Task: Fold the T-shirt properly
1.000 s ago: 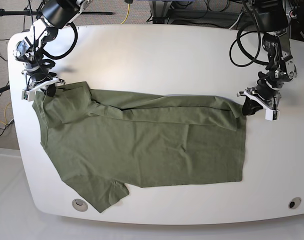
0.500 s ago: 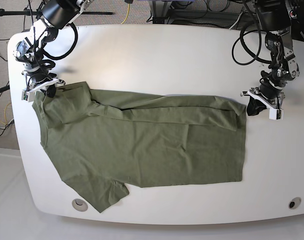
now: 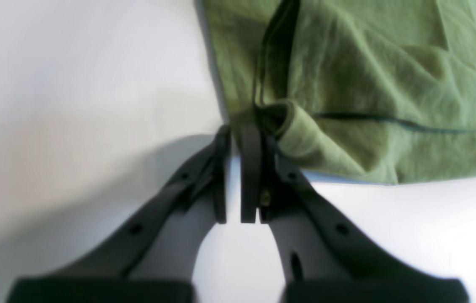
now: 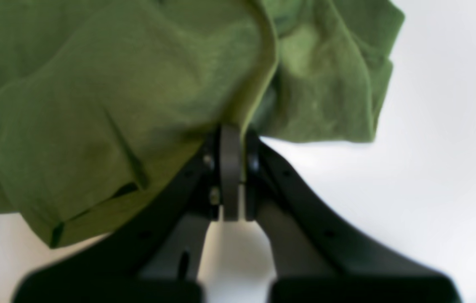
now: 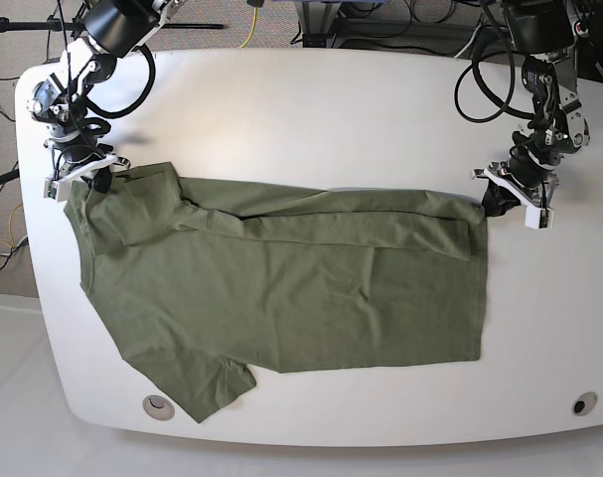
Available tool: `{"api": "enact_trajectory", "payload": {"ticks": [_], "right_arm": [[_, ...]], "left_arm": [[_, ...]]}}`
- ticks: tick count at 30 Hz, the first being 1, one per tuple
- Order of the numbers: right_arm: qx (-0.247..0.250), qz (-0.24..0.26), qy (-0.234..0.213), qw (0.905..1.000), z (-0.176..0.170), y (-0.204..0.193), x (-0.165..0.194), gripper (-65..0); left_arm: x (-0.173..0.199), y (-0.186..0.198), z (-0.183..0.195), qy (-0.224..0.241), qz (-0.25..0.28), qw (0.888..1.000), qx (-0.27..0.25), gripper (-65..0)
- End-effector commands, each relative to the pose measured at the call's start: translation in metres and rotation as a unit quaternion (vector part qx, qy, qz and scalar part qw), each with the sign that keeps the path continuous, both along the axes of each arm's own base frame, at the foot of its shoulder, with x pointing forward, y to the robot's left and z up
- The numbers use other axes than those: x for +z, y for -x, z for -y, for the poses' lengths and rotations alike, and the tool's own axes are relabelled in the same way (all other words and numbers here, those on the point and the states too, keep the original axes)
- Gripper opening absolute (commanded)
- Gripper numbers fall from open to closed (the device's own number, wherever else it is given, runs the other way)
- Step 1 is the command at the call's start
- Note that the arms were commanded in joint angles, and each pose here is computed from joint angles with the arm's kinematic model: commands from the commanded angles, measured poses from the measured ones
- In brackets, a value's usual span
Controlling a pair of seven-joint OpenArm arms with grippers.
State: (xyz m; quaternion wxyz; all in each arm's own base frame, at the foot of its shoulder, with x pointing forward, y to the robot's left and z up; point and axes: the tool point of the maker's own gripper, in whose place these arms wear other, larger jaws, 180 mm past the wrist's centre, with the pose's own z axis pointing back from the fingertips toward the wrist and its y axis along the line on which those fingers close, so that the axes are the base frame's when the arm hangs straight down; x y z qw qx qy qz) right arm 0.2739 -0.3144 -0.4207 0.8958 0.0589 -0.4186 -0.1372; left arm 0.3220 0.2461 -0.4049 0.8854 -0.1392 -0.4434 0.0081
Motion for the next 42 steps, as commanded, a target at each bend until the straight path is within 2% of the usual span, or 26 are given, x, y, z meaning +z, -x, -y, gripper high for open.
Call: {"api": "enact_trajectory", "payload": {"ticks": [1, 6, 8, 12, 14, 18, 32, 38, 42], "right_arm": [[0.001, 0.031, 0.012, 0.9994, 0.005, -0.011, 0.017, -65.0], [0.0, 0.032, 0.014, 0.9994, 0.006, -0.01, 0.018, -65.0], [-0.004, 0.032, 0.013, 0.9994, 0.009, -0.009, 0.017, -65.0], [-0.005, 0.029, 0.013, 0.9995, 0.01, -0.009, 0.016, -65.0], [-0.005, 0.029, 0.013, 0.9995, 0.009, -0.009, 0.016, -65.0], [-0.005, 0.032, 0.009, 0.9994, 0.007, -0.011, 0.016, -65.0], [-0.005, 0.038, 0.004, 0.9993, 0.006, -0.018, 0.018, -65.0], [0.007, 0.031, -0.001, 0.9995, -0.002, -0.025, 0.015, -65.0], [0.014, 0.031, -0.002, 0.9994, -0.006, -0.029, 0.014, -65.0]], "left_arm": [[0.02, -0.014, -0.009, -0.003, 0.034, 0.999, 0.004, -62.5], [0.019, -0.013, -0.01, -0.003, 0.03, 1.0, 0.006, -61.9], [0.013, -0.01, -0.011, -0.009, 0.012, 1.0, 0.005, -52.4], [0.007, -0.006, -0.01, -0.011, -0.007, 1.0, 0.001, -37.4], [0.005, -0.005, -0.01, -0.012, -0.012, 1.0, 0.0, -32.1], [0.011, -0.007, -0.01, -0.014, -0.004, 1.0, -0.005, -28.5], [0.019, -0.008, -0.005, -0.014, 0.016, 1.0, -0.007, -44.9], [0.015, -0.008, -0.004, -0.006, 0.016, 1.0, -0.004, -47.0], [0.014, -0.009, -0.001, -0.002, 0.015, 1.0, -0.005, -44.6]]}}
